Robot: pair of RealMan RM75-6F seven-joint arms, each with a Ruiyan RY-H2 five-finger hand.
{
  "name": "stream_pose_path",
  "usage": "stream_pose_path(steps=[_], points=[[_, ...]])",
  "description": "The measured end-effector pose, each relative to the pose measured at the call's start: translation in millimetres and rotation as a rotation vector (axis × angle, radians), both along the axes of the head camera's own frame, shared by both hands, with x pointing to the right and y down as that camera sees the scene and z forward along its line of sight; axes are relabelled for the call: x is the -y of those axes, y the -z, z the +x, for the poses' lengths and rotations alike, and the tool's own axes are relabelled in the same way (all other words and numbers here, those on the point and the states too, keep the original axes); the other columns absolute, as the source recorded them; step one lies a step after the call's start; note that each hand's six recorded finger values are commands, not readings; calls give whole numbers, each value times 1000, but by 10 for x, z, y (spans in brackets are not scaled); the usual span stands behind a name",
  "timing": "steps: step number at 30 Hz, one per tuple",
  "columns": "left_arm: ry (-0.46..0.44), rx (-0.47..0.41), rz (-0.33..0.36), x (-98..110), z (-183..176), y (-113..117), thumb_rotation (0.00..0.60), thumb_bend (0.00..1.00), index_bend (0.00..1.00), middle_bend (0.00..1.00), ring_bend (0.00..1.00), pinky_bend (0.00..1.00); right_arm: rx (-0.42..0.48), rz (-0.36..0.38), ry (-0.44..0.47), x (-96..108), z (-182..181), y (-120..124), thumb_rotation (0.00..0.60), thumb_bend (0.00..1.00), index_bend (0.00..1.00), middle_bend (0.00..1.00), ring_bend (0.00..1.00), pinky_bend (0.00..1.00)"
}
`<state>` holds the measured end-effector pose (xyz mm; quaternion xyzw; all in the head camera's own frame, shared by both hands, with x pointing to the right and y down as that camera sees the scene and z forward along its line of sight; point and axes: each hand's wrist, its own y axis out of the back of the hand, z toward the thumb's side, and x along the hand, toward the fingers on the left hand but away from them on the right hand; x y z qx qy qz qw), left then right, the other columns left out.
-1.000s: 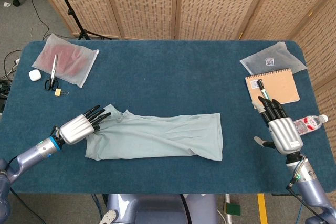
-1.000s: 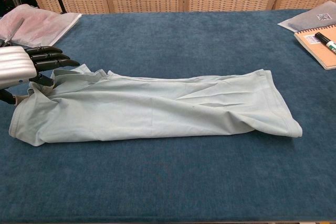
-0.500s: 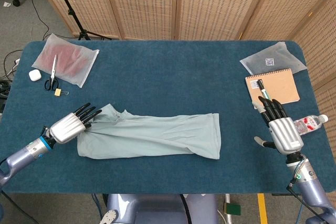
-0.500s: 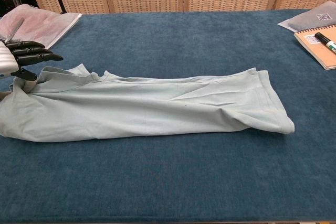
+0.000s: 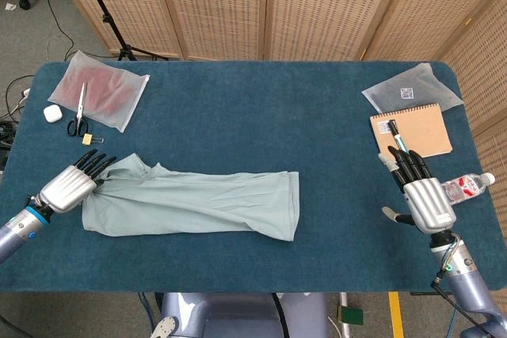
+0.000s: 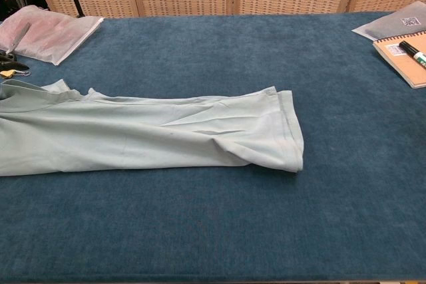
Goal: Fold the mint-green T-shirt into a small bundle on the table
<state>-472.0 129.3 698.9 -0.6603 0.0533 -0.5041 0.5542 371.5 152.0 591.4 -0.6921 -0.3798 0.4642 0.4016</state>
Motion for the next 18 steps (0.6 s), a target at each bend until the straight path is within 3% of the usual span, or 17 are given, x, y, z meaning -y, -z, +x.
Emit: stream_pose_path(steps=[4,18], points=[[72,17,6,18,-203,67,600,489,761,0,0,0,-2,0,0,1,-2,-4,600,0,0,0,0,42],[169,113,6,-95,-764,300,600,489,762,0,0,0,-24,-3,8,-2,-16,-48,600,0,0,0,0,42]])
